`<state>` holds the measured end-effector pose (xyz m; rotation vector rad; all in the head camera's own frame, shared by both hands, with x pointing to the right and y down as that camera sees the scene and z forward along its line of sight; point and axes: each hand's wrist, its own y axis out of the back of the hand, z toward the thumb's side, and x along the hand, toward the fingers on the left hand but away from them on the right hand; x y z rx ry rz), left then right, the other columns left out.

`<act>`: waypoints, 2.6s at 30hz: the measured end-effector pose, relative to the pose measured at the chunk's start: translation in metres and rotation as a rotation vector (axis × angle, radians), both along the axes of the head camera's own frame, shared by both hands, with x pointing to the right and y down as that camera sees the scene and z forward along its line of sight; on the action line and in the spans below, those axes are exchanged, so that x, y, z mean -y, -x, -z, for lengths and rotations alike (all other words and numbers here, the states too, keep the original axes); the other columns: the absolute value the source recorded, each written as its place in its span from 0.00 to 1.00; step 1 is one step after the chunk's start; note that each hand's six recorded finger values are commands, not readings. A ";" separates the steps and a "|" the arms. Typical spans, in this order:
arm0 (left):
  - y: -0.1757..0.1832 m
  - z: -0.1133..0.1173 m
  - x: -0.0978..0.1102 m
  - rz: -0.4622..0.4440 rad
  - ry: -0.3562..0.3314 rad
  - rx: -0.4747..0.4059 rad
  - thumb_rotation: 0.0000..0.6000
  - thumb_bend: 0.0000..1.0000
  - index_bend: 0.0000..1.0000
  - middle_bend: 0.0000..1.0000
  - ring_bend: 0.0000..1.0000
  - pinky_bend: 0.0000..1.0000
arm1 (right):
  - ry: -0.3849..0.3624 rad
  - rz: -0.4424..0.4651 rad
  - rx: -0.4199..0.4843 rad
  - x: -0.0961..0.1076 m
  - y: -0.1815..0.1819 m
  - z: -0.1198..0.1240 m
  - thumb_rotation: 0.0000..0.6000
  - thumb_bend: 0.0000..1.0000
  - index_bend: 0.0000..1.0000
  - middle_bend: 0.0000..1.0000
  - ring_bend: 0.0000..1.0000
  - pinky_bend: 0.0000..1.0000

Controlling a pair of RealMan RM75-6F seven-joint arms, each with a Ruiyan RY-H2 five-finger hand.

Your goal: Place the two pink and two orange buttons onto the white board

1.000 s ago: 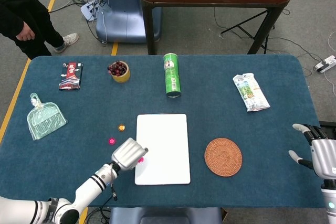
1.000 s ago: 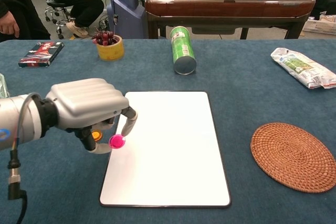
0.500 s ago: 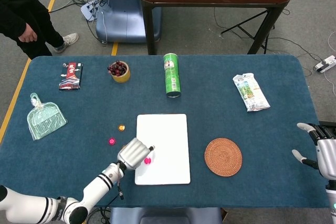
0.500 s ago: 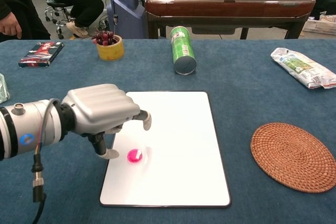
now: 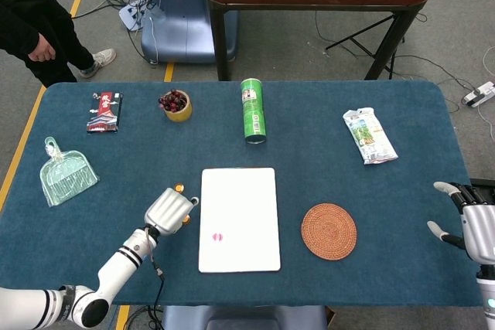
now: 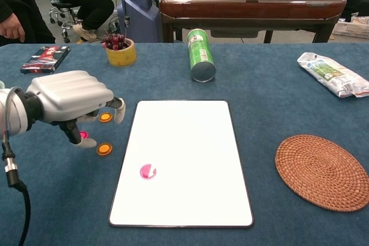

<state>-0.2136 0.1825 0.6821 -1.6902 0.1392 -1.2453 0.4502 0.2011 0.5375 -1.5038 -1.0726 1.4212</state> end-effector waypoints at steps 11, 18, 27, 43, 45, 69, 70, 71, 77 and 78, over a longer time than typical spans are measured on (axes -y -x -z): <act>0.026 -0.022 0.005 0.017 0.000 0.057 1.00 0.25 0.49 1.00 1.00 1.00 | 0.003 -0.004 -0.004 0.000 -0.001 -0.001 1.00 0.06 0.29 0.33 0.29 0.54; 0.034 -0.032 0.004 0.034 0.016 0.076 1.00 0.25 0.50 1.00 1.00 1.00 | 0.003 -0.004 -0.004 0.000 -0.001 -0.001 1.00 0.06 0.29 0.33 0.29 0.54; 0.044 -0.040 0.011 0.082 0.023 0.087 1.00 0.25 0.52 1.00 1.00 1.00 | 0.004 -0.005 -0.006 0.000 -0.001 -0.001 1.00 0.06 0.29 0.33 0.29 0.54; 0.045 -0.043 0.010 0.099 0.042 0.086 1.00 0.25 0.55 1.00 1.00 1.00 | 0.009 -0.003 -0.008 0.000 0.000 -0.003 1.00 0.06 0.29 0.33 0.29 0.54; 0.044 -0.044 0.010 0.101 0.045 0.087 1.00 0.25 0.55 1.00 1.00 1.00 | 0.008 -0.004 -0.008 0.000 0.000 -0.002 1.00 0.06 0.29 0.33 0.29 0.54; 0.052 -0.051 0.011 0.118 0.050 0.106 1.00 0.25 0.58 1.00 1.00 1.00 | 0.008 -0.005 -0.007 0.000 0.000 -0.002 1.00 0.06 0.28 0.33 0.29 0.54; 0.052 -0.051 0.011 0.119 0.051 0.106 1.00 0.25 0.58 1.00 1.00 1.00 | 0.008 -0.005 -0.007 0.000 0.000 -0.002 1.00 0.06 0.28 0.33 0.29 0.54; 0.052 -0.051 0.011 0.119 0.051 0.107 1.00 0.25 0.58 1.00 1.00 1.00 | 0.008 -0.005 -0.007 0.000 0.000 -0.002 1.00 0.06 0.28 0.33 0.29 0.54; 0.052 -0.052 0.011 0.119 0.052 0.106 1.00 0.26 0.57 1.00 1.00 1.00 | 0.006 -0.006 -0.007 0.000 -0.001 -0.002 1.00 0.06 0.28 0.33 0.29 0.54; 0.052 -0.052 0.011 0.119 0.053 0.107 1.00 0.27 0.57 1.00 1.00 1.00 | 0.006 -0.006 -0.006 0.000 -0.001 -0.002 1.00 0.06 0.29 0.33 0.29 0.54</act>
